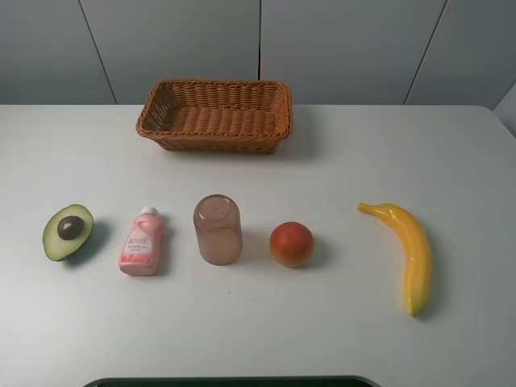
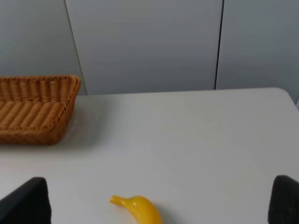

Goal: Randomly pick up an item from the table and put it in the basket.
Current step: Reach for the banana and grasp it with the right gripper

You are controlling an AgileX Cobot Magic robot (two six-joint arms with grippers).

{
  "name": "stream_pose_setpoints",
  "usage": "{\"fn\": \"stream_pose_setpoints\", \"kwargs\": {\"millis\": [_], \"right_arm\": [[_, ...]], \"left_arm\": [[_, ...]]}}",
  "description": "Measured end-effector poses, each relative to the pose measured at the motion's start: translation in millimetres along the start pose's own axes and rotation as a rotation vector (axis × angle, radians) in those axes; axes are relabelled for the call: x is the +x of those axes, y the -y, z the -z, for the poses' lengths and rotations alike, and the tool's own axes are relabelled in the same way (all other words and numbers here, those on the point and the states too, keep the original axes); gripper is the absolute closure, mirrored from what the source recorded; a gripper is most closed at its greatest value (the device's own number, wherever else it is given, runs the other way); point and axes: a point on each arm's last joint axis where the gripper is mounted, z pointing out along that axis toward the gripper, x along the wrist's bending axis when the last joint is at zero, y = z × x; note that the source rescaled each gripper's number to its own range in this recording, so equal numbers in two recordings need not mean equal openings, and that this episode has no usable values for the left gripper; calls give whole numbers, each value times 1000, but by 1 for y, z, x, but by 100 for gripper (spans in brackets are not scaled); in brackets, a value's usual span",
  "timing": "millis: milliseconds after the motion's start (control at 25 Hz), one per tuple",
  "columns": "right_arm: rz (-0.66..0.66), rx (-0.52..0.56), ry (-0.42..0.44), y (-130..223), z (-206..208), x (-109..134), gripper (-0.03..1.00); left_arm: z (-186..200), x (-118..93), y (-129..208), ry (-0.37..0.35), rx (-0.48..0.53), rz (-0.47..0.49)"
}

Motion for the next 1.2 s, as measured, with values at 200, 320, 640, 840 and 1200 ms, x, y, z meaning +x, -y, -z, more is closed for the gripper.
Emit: {"fn": "stream_pose_setpoints", "kwargs": {"millis": [200, 320, 640, 840, 1200], "right_arm": [[1, 93, 2, -16, -18, -1, -3], [13, 224, 3, -22, -43, -3, -3], [35, 530, -3, -24, -121, -9, -3], [9, 699, -3, -11, -174, -14, -3], [-37, 947, 4, 38, -249, -20, -3]], "left_arm": [[0, 0, 0, 0, 0, 0], [0, 0, 0, 0, 0, 0], [0, 0, 0, 0, 0, 0], [0, 0, 0, 0, 0, 0], [0, 0, 0, 0, 0, 0]]}}
